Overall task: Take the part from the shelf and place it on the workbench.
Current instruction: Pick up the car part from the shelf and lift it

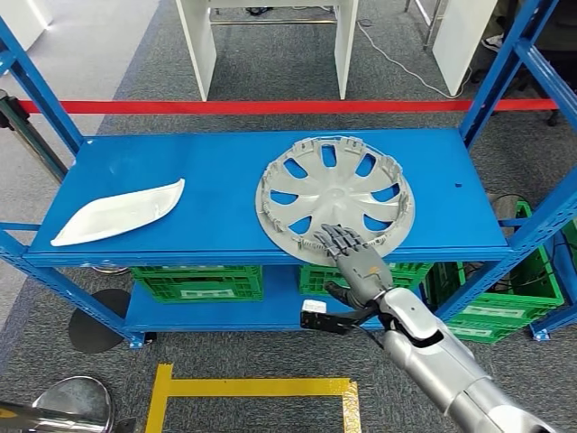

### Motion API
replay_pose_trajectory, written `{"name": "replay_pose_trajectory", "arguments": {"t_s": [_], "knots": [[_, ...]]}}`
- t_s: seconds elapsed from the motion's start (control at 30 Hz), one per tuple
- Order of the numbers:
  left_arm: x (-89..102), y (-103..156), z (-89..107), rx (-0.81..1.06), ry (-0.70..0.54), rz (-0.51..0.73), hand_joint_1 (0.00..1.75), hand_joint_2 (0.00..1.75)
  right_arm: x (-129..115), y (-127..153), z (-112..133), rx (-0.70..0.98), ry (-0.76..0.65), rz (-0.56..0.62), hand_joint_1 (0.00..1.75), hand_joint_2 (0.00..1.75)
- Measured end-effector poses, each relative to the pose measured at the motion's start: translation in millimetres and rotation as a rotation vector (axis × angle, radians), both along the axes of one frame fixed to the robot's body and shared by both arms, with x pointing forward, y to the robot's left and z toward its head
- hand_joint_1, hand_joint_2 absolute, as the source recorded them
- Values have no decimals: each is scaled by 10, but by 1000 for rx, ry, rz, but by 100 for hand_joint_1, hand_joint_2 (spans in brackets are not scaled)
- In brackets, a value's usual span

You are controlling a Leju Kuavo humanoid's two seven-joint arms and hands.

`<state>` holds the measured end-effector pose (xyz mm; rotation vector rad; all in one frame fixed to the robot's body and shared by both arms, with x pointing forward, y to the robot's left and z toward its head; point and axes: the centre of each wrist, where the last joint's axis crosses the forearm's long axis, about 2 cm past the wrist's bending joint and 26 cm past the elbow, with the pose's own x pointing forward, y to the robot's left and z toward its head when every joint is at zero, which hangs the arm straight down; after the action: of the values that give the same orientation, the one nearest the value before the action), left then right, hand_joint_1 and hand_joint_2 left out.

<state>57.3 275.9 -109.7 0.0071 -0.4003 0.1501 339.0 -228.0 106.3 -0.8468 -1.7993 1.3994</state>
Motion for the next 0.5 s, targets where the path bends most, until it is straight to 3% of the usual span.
{"name": "replay_pose_trajectory", "arguments": {"t_s": [0.5], "knots": [[47,6,7,3,2,-38,0,175,232,-16,-43,-80,77,-57,0,175]]}}
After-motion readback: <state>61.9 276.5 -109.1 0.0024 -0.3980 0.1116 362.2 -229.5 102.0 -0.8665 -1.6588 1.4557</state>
